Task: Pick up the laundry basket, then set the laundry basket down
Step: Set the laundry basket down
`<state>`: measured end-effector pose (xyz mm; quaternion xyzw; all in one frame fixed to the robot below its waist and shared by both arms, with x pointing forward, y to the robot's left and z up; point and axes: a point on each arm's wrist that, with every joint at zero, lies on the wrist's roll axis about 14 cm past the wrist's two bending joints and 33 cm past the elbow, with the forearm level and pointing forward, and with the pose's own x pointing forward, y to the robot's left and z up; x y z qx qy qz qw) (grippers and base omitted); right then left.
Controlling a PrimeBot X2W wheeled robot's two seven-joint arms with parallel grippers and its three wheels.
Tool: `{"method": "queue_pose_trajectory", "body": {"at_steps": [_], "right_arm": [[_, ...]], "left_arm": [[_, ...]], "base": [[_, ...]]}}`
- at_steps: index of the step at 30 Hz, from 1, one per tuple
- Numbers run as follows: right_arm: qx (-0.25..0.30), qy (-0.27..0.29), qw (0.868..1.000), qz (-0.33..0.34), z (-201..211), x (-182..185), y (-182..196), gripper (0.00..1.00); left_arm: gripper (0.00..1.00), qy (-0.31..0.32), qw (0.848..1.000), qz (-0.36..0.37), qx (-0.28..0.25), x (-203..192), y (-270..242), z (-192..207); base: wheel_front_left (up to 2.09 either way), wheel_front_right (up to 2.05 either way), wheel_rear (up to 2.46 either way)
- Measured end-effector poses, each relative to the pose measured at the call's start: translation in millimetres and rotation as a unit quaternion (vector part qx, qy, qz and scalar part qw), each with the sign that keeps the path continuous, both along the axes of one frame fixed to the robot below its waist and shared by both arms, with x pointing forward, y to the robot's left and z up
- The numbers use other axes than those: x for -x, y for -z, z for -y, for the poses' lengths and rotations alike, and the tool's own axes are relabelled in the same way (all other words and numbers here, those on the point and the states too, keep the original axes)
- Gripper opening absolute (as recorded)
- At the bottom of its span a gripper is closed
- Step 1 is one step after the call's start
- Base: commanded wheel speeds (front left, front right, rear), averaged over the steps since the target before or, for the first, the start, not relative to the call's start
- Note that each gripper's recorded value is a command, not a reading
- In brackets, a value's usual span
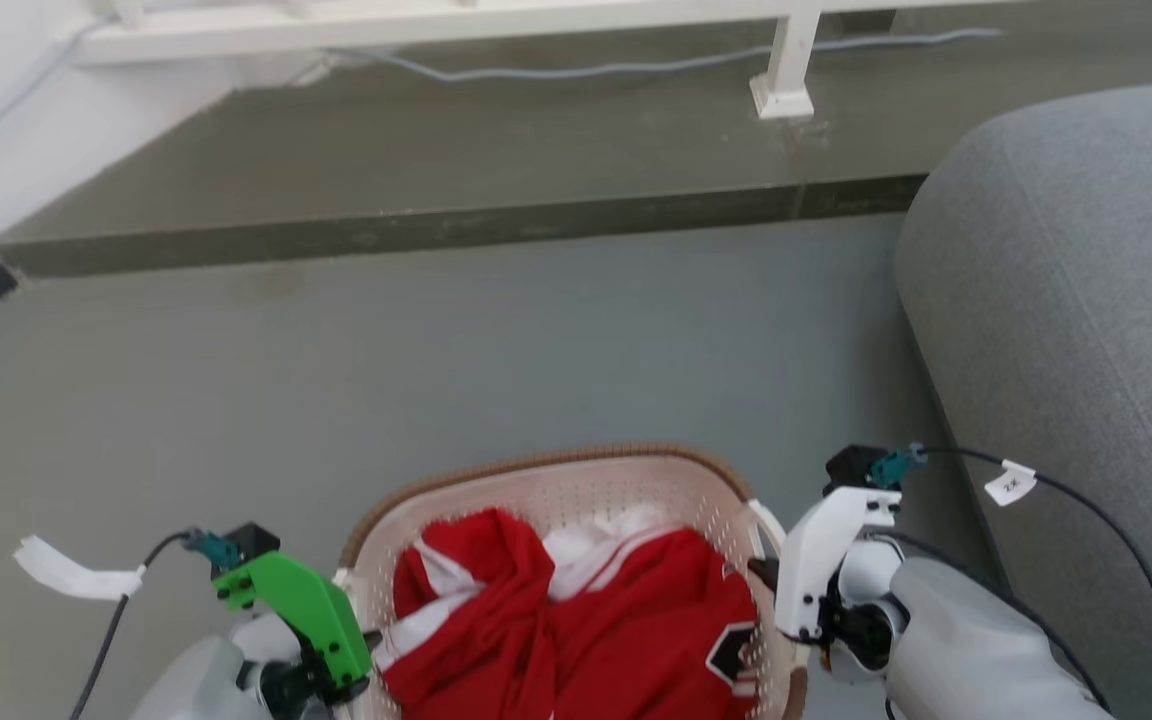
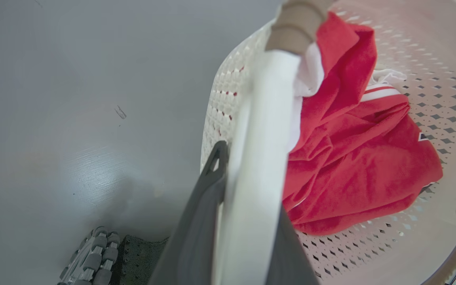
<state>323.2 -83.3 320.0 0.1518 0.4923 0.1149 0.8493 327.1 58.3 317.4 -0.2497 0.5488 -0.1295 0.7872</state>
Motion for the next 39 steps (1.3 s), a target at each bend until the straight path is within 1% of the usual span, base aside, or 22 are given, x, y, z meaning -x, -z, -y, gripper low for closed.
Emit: {"method": "queue_pose_trajectory", "body": {"at_steps": [6,13,16,29,39], "right_arm": [[0.003,0.009,1.0,0.018,1,-26,3,0.0],[0.012,0.015,0.999,0.028,3,-46,14,0.0],[0.016,0.016,0.999,0.029,5,-57,23,0.0],[0.026,0.01,0.999,0.017,7,-79,63,0.0],[0.03,0.01,0.999,0.001,8,-94,103,0.0]], "left_arm": [[0.0,-0.003,1.0,0.016,0.001,-26,3,2],[0.0,0.0,0.999,0.031,-0.008,-50,15,3],[0.0,0.001,0.999,0.035,-0.008,-61,23,6],[0.0,0.009,0.999,0.04,-0.019,-90,62,8],[0.0,0.0,0.999,0.025,-0.022,-101,106,8]], "base": [[0.0,0.0,0.0],[0.0,0.0,0.0],[0.0,0.0,0.0],[0.0,0.0,0.0],[0.0,0.0,0.0]]}}
